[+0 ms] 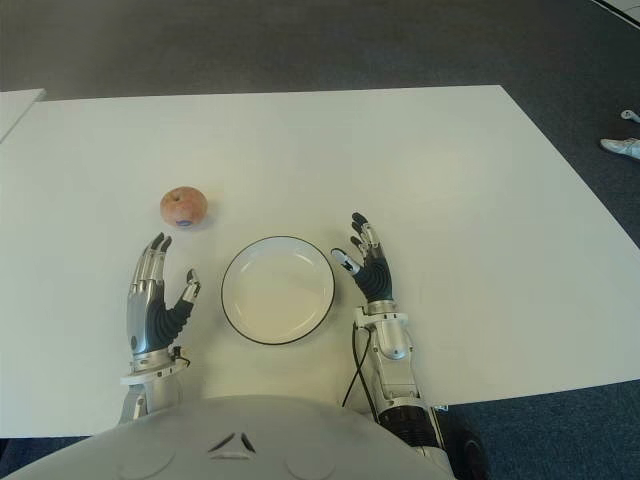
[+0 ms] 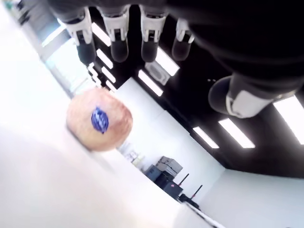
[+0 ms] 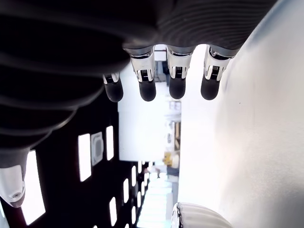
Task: Put the apples into the plate.
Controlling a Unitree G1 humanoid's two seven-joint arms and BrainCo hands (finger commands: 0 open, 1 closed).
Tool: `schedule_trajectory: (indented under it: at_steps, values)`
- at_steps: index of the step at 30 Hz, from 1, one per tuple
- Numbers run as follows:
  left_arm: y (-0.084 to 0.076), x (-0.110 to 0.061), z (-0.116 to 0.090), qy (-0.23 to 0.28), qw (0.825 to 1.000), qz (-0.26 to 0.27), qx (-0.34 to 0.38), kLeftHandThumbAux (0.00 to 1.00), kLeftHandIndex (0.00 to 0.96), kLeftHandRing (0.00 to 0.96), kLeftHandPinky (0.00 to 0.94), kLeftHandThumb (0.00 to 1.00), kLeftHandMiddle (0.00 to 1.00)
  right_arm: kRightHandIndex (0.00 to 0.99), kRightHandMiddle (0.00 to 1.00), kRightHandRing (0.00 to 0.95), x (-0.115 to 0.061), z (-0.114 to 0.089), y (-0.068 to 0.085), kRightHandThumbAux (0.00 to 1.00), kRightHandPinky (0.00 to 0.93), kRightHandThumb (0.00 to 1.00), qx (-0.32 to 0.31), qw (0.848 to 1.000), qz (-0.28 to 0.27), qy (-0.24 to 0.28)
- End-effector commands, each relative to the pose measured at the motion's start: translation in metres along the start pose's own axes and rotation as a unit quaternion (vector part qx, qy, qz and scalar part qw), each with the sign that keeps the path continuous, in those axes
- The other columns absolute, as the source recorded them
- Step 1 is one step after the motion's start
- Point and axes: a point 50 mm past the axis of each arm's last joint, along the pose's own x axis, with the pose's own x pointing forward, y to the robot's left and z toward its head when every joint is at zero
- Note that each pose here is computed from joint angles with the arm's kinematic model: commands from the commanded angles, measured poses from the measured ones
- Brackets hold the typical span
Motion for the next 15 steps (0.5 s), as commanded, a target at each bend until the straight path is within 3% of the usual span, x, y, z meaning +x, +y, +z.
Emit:
schedule_trajectory:
  at_steps: [1,9,15]
  values:
    - [0.005,0.008,0.004,-0.101,0.985,0.059,0.126,0.36,0.0,0.0,0.0,0.233,0.006,0.0,0.0,0.0,-0.013,-0.025,-0.003,0.514,0.008,0.103,0.004,0.997,-0.01,0.071]
    - [0.009,0.016,0.001,-0.131,0.974,0.092,0.159,0.337,0.0,0.0,0.0,0.205,0.0,0.0,0.0,0.0,-0.013,-0.027,-0.003,0.511,0.001,0.098,-0.002,0.997,-0.012,0.071]
    - [0.021,0.034,0.009,-0.145,0.966,0.115,0.179,0.316,0.0,0.0,0.0,0.169,0.0,0.0,0.0,0.0,-0.012,-0.03,-0.005,0.524,0.0,0.095,-0.008,0.997,-0.009,0.077]
